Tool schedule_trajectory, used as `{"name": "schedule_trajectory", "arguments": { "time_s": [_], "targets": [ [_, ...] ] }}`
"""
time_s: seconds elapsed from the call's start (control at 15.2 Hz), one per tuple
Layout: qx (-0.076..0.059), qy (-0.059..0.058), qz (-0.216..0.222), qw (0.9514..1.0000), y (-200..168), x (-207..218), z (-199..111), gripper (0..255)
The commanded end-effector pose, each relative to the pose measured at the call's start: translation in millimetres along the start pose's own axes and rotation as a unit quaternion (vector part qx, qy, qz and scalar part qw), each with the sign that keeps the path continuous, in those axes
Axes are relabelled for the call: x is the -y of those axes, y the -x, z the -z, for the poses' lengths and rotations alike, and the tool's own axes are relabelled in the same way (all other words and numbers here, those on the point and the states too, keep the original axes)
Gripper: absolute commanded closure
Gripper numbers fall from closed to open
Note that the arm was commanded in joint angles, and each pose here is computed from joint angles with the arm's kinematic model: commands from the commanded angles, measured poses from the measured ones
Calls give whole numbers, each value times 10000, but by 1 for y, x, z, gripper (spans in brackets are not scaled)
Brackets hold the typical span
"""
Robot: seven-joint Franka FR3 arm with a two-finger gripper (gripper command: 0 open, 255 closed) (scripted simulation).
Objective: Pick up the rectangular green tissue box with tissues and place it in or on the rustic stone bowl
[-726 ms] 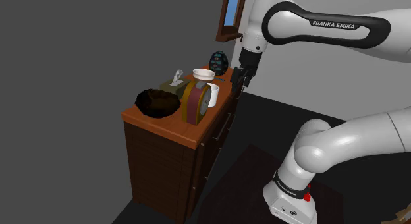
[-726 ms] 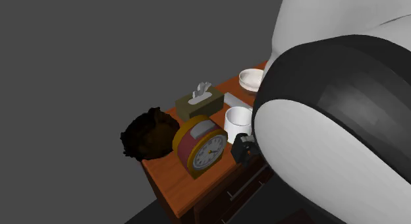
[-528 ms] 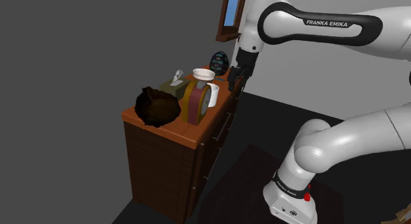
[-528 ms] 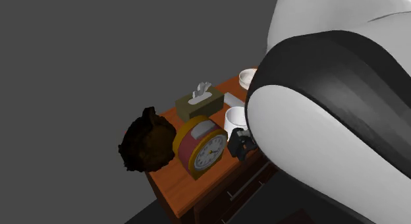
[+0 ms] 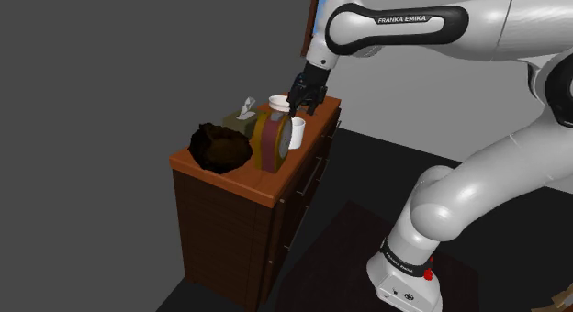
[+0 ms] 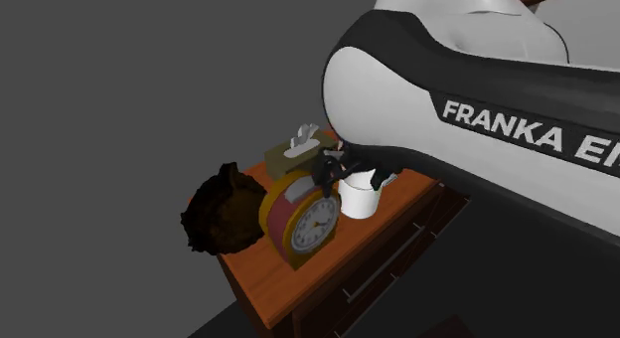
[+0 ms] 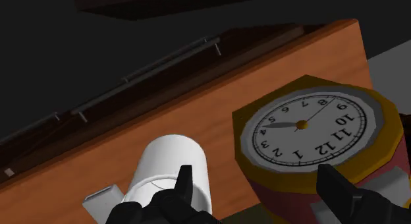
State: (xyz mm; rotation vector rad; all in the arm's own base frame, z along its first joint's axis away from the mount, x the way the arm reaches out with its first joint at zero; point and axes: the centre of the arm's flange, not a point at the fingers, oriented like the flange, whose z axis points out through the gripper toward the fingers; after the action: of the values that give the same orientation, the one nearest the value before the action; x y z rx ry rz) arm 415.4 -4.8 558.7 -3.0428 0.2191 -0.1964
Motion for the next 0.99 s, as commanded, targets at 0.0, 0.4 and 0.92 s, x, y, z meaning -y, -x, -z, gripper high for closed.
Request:
{"name": "schedule_trajectory", "arguments": {
  "time_s": [0.0, 0.4, 0.92],
  "targets": [
    [-7, -145, -92, 9999, -26, 1, -12, 0],
    [-159, -614, -331, 9974, -97, -1, -31, 0],
    [-360, -1236, -648, 9896, -192, -6, -52, 0]
  ]
}}
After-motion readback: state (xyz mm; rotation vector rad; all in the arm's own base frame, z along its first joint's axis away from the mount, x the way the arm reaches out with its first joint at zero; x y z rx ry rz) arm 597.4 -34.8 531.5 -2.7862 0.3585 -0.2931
